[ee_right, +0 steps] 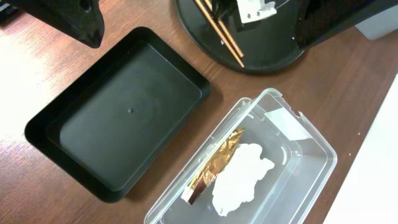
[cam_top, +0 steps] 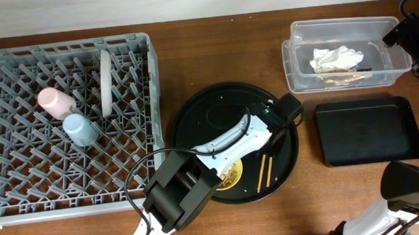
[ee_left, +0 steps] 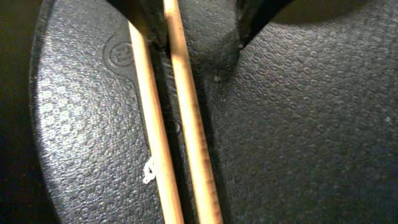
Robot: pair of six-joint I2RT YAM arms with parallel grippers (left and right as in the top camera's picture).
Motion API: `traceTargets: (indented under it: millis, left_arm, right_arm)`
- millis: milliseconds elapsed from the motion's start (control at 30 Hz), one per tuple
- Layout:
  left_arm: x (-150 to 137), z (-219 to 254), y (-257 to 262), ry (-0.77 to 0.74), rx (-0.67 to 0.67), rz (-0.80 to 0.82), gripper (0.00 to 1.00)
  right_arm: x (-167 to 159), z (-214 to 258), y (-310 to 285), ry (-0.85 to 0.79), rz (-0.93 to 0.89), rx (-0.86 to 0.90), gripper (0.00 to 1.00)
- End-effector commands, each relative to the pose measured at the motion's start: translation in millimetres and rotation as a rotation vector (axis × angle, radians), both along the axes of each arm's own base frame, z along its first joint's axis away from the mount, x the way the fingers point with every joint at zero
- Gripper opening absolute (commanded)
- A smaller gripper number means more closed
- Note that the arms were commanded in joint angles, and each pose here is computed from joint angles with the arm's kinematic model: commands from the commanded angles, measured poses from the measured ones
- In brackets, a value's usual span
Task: Sort waste into correct bins and load items into the dishwasher rack
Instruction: 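Close the left gripper on one chopstick and lift it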
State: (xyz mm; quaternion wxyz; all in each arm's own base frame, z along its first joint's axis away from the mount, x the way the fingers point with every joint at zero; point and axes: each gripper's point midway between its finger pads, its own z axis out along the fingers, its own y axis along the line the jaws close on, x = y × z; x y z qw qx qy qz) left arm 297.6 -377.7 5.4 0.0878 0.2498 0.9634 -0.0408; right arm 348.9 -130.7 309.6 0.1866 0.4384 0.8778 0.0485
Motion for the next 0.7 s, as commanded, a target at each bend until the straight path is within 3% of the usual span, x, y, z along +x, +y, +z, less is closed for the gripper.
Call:
traceTargets:
  millis: [0,133,267,667]
  left_arm:
    - [-10.3,-15.6,4.4,0.031,0.007,-0.015,0.21]
    - [-8.7,-14.5,2.2,0.023,-0.004,-0.015,0.01]
    - [-1.4,3.9,-6.5,0.003,-0.03,-0.014,0.01]
    - [16.5,138.6,-25.5,-0.086,-0.214,-0.009,0.01]
  right_arm:
    - [-2.5,-0.8,-2.8,0.01,-0.013,-0.007,0.99]
    - [-2.5,-0.8,-2.8,0.01,-0.013,-0.007,0.99]
    - [-2.5,-0.8,-2.8,0.01,-0.013,-0.007,0.99]
    - [-2.5,-0.8,-2.8,0.01,-0.013,-0.007,0.99]
